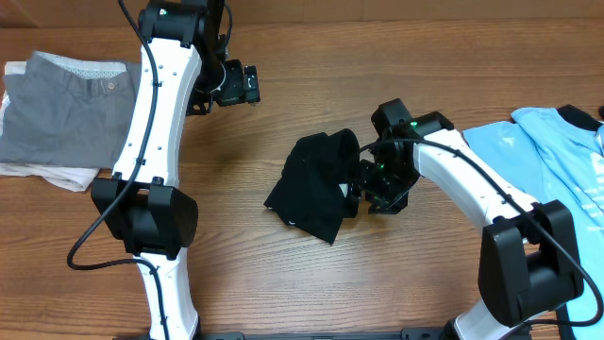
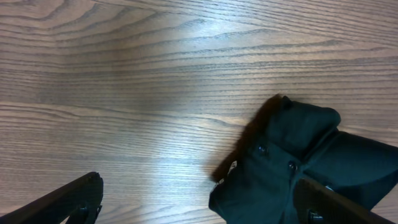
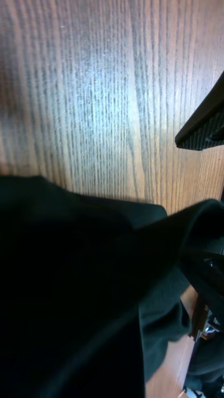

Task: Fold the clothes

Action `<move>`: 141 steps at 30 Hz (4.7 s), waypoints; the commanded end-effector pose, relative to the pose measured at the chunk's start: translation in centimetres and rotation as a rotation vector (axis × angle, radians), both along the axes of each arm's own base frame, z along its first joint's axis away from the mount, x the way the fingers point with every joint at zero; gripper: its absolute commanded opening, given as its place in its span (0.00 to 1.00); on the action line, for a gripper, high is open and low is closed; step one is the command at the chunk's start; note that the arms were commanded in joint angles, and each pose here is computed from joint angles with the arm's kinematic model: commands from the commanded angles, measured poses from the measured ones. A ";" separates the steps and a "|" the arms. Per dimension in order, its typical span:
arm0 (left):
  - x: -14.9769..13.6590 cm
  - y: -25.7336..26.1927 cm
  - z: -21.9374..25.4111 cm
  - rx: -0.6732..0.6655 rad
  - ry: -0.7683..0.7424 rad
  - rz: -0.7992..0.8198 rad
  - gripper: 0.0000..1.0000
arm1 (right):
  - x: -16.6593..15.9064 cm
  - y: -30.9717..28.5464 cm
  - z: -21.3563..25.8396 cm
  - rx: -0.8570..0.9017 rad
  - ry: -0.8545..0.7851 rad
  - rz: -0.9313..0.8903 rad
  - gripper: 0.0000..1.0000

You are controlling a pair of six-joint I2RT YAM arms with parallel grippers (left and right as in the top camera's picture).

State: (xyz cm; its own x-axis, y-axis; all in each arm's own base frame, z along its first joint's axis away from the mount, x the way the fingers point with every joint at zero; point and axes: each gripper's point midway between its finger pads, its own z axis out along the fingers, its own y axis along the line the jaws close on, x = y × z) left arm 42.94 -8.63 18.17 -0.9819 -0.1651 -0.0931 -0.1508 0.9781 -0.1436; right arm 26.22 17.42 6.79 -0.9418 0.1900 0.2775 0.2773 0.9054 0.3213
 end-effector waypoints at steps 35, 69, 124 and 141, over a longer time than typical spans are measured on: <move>0.4 0.1 -0.7 0.014 0.005 0.014 1.00 | -3.7 0.6 4.0 -0.078 0.041 -0.098 0.04; 0.4 0.1 -0.7 0.015 0.003 0.001 1.00 | 3.0 -1.8 4.9 -0.202 -0.282 -0.020 0.88; 0.4 0.1 -0.7 0.017 0.001 -0.011 1.00 | 4.2 -1.1 1.7 -0.152 -0.298 -0.041 0.82; 0.6 0.4 -0.8 0.040 -0.008 -0.007 1.00 | 3.5 -6.3 1.9 -0.297 -0.218 -0.123 0.70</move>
State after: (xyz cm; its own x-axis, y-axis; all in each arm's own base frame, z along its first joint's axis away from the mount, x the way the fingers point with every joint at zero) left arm 43.38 -8.37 18.20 -0.9797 -0.1646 -0.1147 -0.1496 0.9802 -0.1294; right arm 27.85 12.39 6.66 -0.9504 0.3059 0.0556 0.3100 0.9459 0.0953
